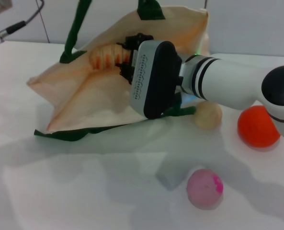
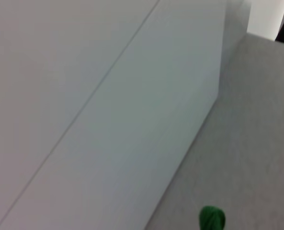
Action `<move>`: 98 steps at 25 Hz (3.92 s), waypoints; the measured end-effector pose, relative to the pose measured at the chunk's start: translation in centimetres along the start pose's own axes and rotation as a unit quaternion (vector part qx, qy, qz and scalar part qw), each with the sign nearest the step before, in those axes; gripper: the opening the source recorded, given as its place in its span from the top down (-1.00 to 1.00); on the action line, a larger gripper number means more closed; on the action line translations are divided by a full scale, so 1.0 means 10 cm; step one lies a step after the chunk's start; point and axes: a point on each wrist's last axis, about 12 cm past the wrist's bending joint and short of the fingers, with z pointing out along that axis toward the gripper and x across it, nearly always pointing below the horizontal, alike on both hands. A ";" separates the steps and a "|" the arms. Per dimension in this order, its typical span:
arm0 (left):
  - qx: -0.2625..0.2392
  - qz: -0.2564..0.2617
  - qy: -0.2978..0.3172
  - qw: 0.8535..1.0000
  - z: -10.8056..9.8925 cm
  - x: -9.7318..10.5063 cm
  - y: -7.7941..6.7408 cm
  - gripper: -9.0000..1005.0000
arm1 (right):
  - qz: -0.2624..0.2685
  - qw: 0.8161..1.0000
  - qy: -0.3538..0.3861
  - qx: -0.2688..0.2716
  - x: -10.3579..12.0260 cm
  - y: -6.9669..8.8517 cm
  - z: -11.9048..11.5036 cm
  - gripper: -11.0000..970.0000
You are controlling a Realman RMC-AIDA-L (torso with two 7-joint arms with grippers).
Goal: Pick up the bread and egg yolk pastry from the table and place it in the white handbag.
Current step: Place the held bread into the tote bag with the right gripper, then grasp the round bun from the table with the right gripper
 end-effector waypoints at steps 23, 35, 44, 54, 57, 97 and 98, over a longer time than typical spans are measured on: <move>-0.076 0.015 -0.099 0.992 -0.74 -0.34 -0.04 0.78 | 0.092 0.993 -0.067 -0.034 -0.12 0.10 -0.17 -0.85; -0.099 0.013 -0.108 0.989 -0.83 -0.33 -0.01 0.78 | 0.095 0.991 -0.092 -0.007 -0.11 0.04 -0.37 -0.84; -0.128 0.012 -0.118 0.985 -0.93 -0.32 0.02 0.78 | 0.191 0.973 -0.127 0.004 0.25 -0.19 -0.80 -0.84; -0.150 0.014 -0.123 0.981 -0.99 -0.28 0.05 0.78 | 0.286 0.953 0.000 -0.104 0.84 -0.35 -1.14 -0.83; -0.151 0.014 -0.119 0.981 -0.98 -0.24 0.06 0.78 | 0.299 0.948 0.023 -0.111 0.91 -0.31 -1.15 -0.83; -0.146 0.005 -0.097 0.984 -0.86 -0.12 0.11 0.78 | 0.336 0.901 0.191 -0.197 1.24 -0.11 -0.74 -0.82; -0.147 0.005 -0.097 0.984 -0.86 -0.12 0.11 0.78 | 0.336 0.901 0.192 -0.198 1.24 -0.11 -0.74 -0.76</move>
